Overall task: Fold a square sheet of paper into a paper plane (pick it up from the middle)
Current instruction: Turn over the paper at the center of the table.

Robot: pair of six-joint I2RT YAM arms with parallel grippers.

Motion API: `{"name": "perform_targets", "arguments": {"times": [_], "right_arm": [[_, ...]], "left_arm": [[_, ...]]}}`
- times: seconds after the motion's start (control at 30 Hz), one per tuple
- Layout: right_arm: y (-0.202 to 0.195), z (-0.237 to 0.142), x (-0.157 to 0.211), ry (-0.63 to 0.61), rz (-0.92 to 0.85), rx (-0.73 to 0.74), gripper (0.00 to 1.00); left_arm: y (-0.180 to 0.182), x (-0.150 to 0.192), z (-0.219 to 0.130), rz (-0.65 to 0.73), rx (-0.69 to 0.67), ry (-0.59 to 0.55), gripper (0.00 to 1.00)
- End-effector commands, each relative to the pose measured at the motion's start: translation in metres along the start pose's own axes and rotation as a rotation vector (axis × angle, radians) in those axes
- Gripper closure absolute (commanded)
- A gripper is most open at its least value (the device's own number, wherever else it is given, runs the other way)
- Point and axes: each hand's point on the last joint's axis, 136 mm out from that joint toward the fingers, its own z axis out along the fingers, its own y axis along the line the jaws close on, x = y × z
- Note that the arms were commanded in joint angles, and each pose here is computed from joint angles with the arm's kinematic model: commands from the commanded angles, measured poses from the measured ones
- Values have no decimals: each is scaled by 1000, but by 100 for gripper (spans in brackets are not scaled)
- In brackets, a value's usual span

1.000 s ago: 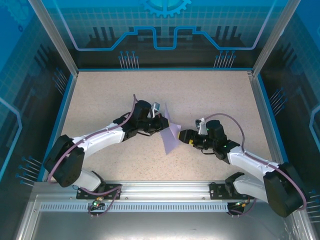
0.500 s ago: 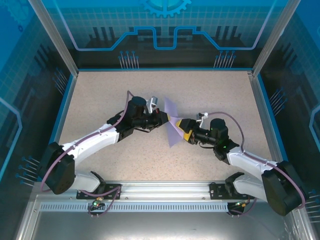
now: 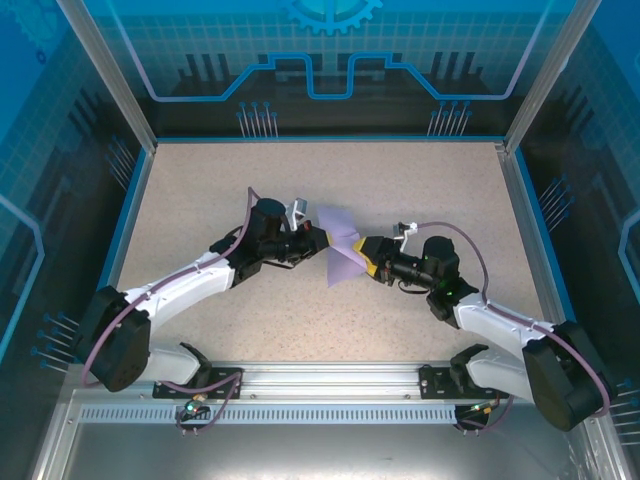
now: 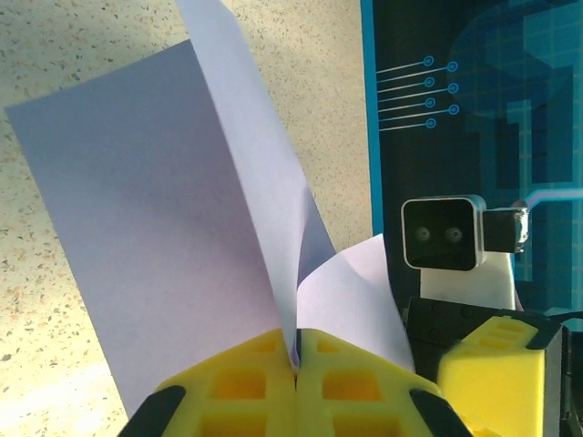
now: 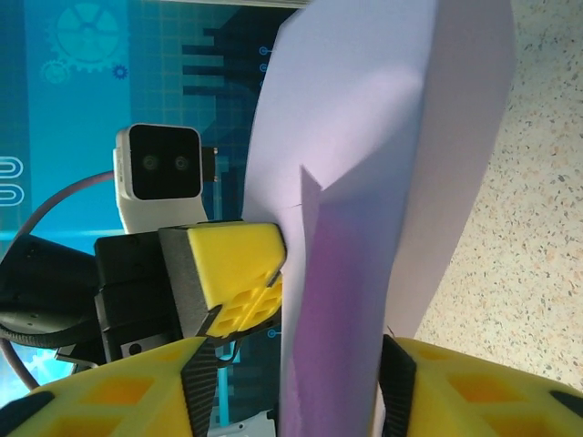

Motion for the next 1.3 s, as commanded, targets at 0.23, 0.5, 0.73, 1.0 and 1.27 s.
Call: {"name": "perform_targets", "arguments": {"times": [0.23, 0.5, 0.73, 1.0, 1.27], "right_arm": [[10, -2, -5, -5, -48, -9, 66], [5, -3, -5, -5, -77, 32, 80], [0, -11, -8, -14, -202, 151, 91], [-36, -44, -22, 32, -617, 653, 100], [-29, -59, -55, -63, -1186, 1274, 100]], "left_arm": [[-2, 1, -9, -4, 40, 2, 89], [3, 1, -12, -9, 33, 0, 79], [6, -4, -19, 9, 6, -13, 54], [14, -15, -37, 48, -69, -20, 27], [25, -36, -55, 61, -129, -35, 18]]}}
